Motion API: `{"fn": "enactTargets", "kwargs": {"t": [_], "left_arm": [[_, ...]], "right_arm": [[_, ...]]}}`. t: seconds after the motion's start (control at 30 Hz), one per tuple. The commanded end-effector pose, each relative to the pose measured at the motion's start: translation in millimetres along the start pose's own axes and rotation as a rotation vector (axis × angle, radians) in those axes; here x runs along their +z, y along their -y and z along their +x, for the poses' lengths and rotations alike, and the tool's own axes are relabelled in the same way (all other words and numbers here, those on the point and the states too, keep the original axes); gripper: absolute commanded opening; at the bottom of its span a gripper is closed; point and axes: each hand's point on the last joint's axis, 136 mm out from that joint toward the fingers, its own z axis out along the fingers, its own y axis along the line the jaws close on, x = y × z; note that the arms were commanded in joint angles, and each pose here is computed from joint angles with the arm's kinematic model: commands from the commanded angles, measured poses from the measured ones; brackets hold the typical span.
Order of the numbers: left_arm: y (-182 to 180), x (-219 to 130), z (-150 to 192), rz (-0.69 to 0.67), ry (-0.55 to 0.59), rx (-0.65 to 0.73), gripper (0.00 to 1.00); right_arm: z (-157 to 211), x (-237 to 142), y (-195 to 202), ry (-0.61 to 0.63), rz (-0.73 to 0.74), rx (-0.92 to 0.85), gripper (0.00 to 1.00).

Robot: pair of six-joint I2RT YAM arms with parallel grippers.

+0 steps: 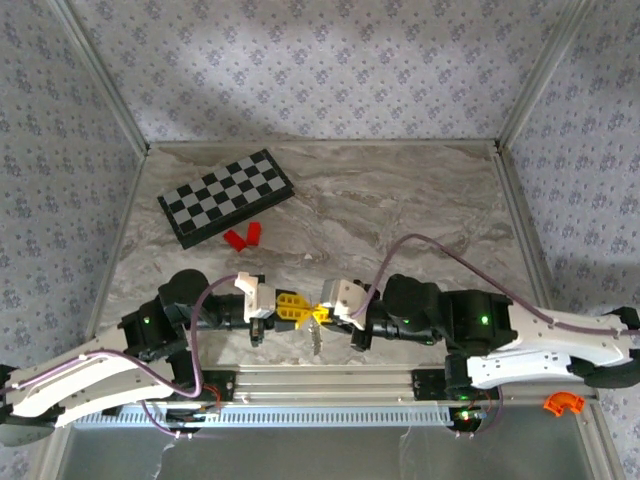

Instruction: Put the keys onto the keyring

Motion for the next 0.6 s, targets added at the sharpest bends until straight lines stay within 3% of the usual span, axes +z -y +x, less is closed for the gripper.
{"fn": "enactTargets", "kwargs": {"t": [0.0, 0.27, 0.5, 0.57], "left_arm": [[-6.1, -4.7, 13.8, -0.042, -0.133, 0.032, 0.08], [-2.4, -1.3, 8.2, -0.014, -0.109, 0.018, 0.00], [3.1, -8.4, -24.0, 0.000, 0.062, 0.012, 0.00], [5.9, -10.9, -34.4, 0.012, 0.122, 0.013, 0.00]], "right_arm": [[5.7, -3.8, -0.5, -0.113, -0.004, -0.058, 0.00], [7.4, 4.8, -9.5, -0.170, -0.054, -0.077, 0.00], [-4.9, -2.4, -5.6, -0.078, -0.032, -0.043, 0.00], [-8.6, -3.5, -4.9, -0.032, -0.027, -0.025, 0.06]]}}
